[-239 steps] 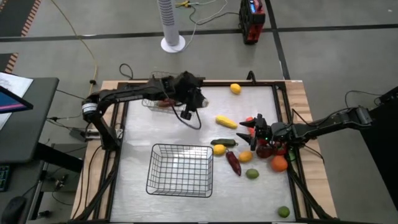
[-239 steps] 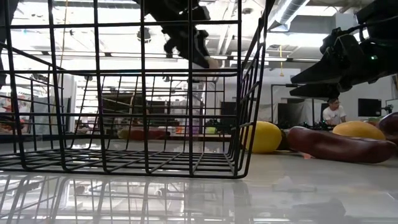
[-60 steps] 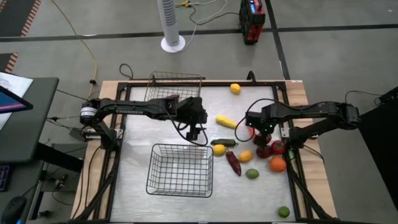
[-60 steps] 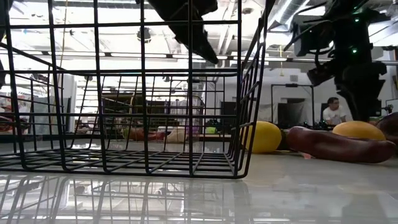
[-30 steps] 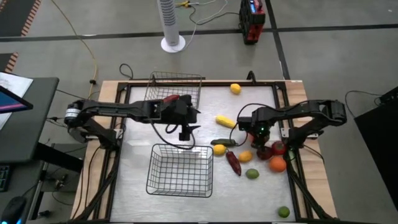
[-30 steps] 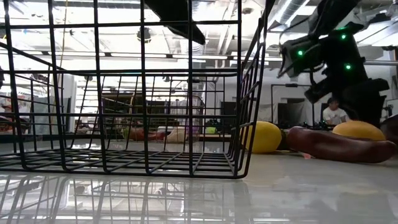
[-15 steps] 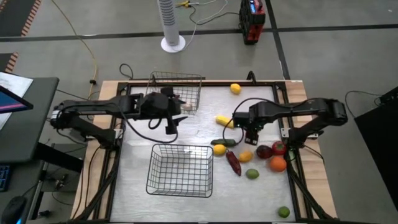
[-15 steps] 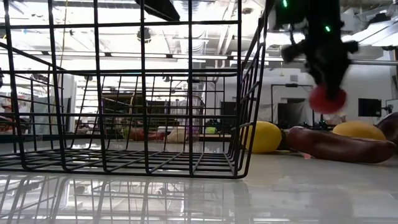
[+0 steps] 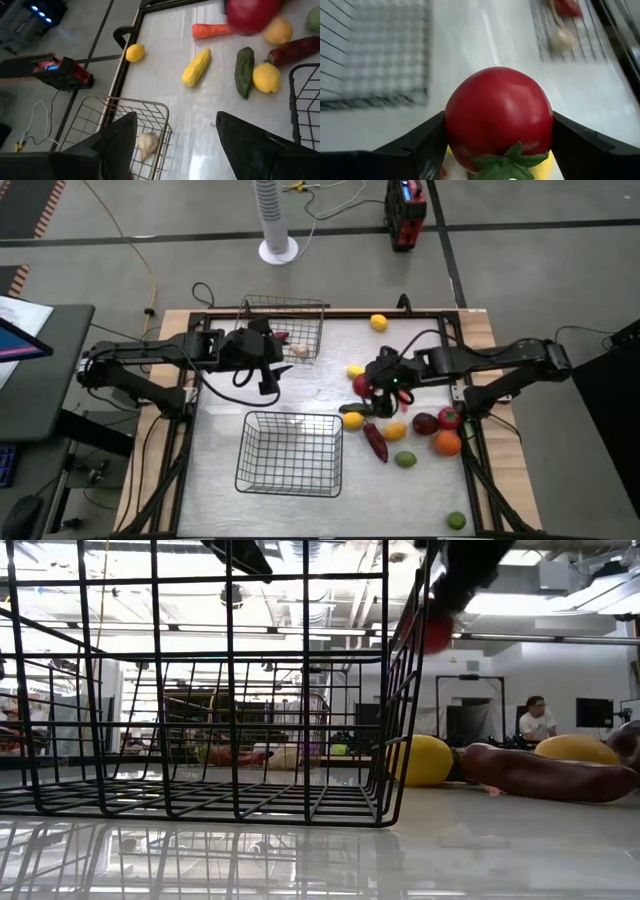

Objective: Sort produce into baskets
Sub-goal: Put the red tomato into the bottom wire basket, then put the yellow corn into the top wire basket

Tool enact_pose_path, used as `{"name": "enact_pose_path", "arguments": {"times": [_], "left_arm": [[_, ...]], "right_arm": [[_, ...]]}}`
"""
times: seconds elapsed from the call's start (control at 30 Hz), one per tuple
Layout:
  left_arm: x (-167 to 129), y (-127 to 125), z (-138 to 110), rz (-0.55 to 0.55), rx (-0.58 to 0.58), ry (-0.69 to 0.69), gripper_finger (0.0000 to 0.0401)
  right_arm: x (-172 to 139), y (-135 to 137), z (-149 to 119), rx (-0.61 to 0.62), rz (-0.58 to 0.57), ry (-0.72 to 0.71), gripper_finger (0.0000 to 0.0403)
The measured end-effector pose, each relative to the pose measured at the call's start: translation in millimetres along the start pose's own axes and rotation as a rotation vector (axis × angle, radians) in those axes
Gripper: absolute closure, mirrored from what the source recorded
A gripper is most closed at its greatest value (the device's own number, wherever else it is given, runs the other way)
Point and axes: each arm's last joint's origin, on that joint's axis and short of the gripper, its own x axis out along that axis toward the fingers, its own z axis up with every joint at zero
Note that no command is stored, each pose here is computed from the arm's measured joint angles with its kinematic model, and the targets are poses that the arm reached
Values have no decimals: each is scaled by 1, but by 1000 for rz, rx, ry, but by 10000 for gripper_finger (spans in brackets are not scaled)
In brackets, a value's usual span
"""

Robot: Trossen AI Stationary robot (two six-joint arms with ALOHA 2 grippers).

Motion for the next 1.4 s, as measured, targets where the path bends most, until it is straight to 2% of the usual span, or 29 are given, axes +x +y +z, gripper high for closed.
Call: {"name": "enact_pose_path", "arguments": {"times": [0.23, 0.33, 0.5, 0.6, 0.7, 0.9, 1.03, 1.17, 1.27, 1.4], "left_arm": [[0, 2, 0, 70, -10, 12, 140], [0, 2, 0, 76, -12, 12, 140], [0, 2, 0, 76, -28, 11, 140], [0, 2, 0, 76, -36, 10, 140], [0, 2, 0, 77, -38, 10, 140], [0, 2, 0, 77, -41, 9, 140], [0, 2, 0, 77, -47, 9, 140], [0, 2, 0, 75, -49, 10, 140], [0, 2, 0, 71, -55, 9, 140], [1, 1, -1, 67, -65, 9, 140]], "right_arm": [[19, 38, 19, -110, 199, -176, 68], [36, 52, 22, -150, 231, -205, 65], [66, 69, 20, -191, 247, -163, 59], [76, 74, 19, -179, 311, -122, 50], [77, 76, 22, -169, 361, -127, 33], [69, 74, 25, -163, 361, -135, 5], [57, 67, 25, -155, 305, -131, 9], [44, 56, 19, -194, 148, -89, 9], [40, 37, 10, -189, -7, -47, 9], [48, 9, -13, -114, -80, -34, 9]]}}
